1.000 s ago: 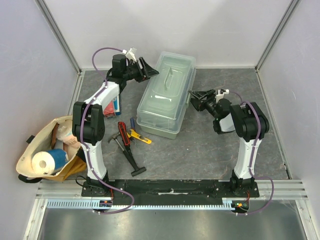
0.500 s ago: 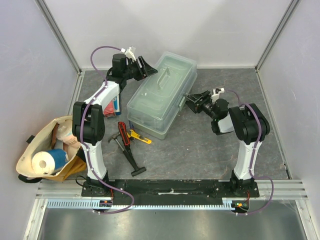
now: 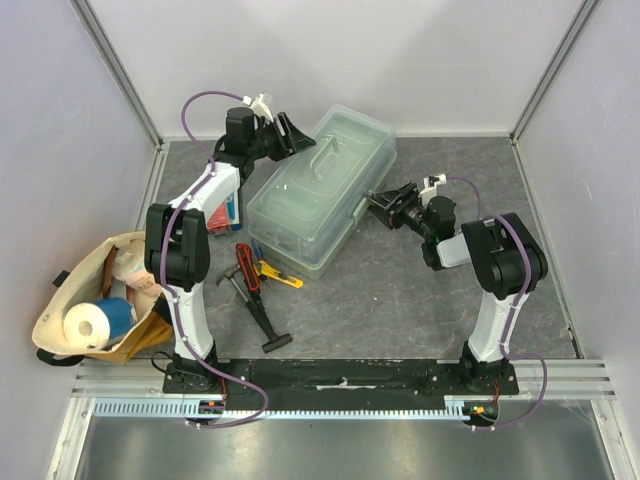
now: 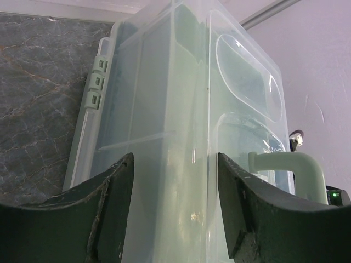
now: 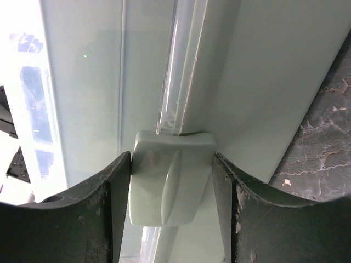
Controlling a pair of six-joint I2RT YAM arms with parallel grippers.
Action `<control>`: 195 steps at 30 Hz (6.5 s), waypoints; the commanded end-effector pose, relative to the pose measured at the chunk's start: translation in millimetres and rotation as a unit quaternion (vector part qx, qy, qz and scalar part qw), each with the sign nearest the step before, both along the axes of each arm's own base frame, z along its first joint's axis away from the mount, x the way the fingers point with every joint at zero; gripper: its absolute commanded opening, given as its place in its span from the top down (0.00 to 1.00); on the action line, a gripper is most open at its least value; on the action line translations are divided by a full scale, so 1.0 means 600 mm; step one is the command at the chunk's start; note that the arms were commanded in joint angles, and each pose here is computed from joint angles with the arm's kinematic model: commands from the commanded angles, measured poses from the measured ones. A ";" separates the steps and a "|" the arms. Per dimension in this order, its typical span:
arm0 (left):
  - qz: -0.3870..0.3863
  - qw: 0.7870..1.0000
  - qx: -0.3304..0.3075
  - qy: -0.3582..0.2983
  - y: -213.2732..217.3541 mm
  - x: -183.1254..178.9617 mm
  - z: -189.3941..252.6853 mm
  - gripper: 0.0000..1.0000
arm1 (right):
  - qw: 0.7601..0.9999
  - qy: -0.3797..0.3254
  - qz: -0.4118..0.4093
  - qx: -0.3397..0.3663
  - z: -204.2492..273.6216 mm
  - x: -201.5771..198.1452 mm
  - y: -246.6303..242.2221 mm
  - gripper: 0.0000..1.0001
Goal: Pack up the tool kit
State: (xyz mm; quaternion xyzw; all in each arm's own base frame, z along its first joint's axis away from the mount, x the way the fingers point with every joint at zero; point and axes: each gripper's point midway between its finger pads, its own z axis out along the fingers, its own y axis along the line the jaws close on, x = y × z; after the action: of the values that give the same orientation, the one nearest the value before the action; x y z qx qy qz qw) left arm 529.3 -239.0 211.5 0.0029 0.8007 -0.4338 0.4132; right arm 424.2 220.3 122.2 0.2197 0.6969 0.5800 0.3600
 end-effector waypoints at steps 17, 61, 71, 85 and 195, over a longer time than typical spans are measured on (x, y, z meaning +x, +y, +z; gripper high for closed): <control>-0.079 0.987 0.041 0.132 -0.061 -0.128 -0.064 0.17 | 0.998 -0.048 0.024 -0.031 0.054 -0.048 0.027 0.02; -0.089 0.979 -0.088 0.161 -0.066 -0.150 -0.007 0.07 | 0.980 -0.114 0.121 0.111 0.093 0.026 0.107 0.02; -0.092 0.971 -0.083 0.203 -0.081 -0.161 -0.054 0.15 | 0.978 -0.115 0.141 0.104 0.068 -0.018 0.106 0.02; -0.115 0.967 -0.041 0.223 -0.109 -0.183 -0.099 0.24 | 0.970 -0.163 0.169 0.068 0.094 -0.029 0.126 0.35; -0.035 0.966 0.078 0.242 -0.073 -0.161 -0.155 0.26 | 0.995 -0.068 -0.047 0.055 0.041 -0.014 -0.090 0.02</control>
State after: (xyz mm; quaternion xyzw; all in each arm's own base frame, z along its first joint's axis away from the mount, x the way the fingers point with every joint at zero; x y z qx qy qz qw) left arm 490.6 -266.4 198.8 -0.0318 0.8526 -0.3816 0.3556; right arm 421.0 147.8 97.6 0.2846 0.6964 0.5222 0.4017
